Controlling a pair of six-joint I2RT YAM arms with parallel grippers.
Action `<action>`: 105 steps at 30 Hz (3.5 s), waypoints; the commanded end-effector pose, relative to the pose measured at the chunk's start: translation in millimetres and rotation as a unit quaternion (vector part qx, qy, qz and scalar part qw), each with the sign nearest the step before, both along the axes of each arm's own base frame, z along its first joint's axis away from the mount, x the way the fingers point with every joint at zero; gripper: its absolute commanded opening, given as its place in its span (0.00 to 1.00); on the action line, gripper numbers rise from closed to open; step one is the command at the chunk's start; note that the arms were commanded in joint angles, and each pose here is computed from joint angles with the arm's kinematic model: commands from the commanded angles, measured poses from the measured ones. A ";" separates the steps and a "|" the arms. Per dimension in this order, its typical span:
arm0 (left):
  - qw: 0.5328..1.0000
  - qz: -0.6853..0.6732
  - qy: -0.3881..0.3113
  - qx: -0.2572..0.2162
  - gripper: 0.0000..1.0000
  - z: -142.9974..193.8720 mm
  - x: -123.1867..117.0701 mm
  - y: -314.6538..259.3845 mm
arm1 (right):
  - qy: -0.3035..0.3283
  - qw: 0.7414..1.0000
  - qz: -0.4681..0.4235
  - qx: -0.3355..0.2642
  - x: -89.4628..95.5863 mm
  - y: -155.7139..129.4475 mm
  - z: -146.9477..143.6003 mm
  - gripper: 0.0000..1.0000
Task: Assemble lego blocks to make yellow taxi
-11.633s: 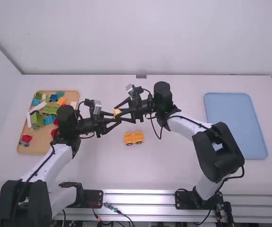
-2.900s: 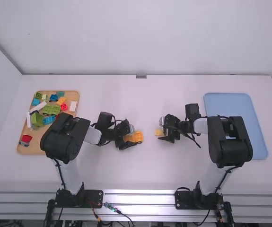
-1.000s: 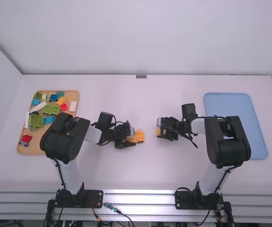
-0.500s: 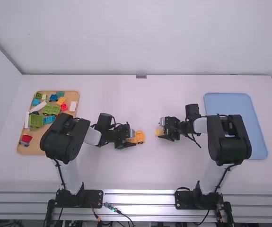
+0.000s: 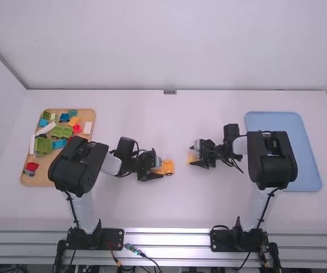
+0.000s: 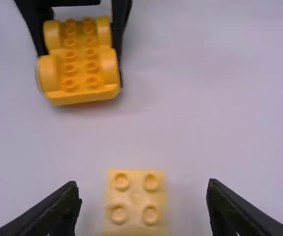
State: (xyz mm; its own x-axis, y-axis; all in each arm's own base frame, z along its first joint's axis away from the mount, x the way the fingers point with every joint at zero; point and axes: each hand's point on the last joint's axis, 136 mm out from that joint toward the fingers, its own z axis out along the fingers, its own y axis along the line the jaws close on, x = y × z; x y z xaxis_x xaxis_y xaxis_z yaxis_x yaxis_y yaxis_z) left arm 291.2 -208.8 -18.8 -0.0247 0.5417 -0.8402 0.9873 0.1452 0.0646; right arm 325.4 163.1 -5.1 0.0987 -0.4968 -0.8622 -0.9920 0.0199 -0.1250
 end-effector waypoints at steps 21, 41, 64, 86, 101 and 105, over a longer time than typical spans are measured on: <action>0.999 0.003 -0.020 0.027 0.35 -10.8 2.7 6.9 | 0.070 0.997 -0.017 0.018 -9.7 5.0 -23.1 0.68; 0.999 0.002 -0.002 0.032 0.34 -9.9 5.9 6.3 | 0.068 0.997 -0.001 0.024 -10.6 6.4 -18.7 0.61; 0.998 -0.009 0.008 0.068 0.22 -20.8 -0.6 13.7 | 0.067 0.997 -0.007 0.025 -3.6 6.8 -16.1 0.59; 0.998 -0.006 -0.020 0.063 0.21 -23.2 -4.1 14.8 | 0.078 0.997 -0.002 0.021 -5.6 6.4 -14.0 0.41; 0.998 -0.003 -0.010 0.063 0.21 -21.2 -0.1 14.1 | 0.079 0.997 -0.001 -0.002 -6.9 6.7 -21.3 0.27; 0.998 -0.003 -0.018 0.061 0.20 -22.0 -1.8 14.4 | 0.080 0.997 -0.001 -0.003 -7.2 6.6 -21.4 0.23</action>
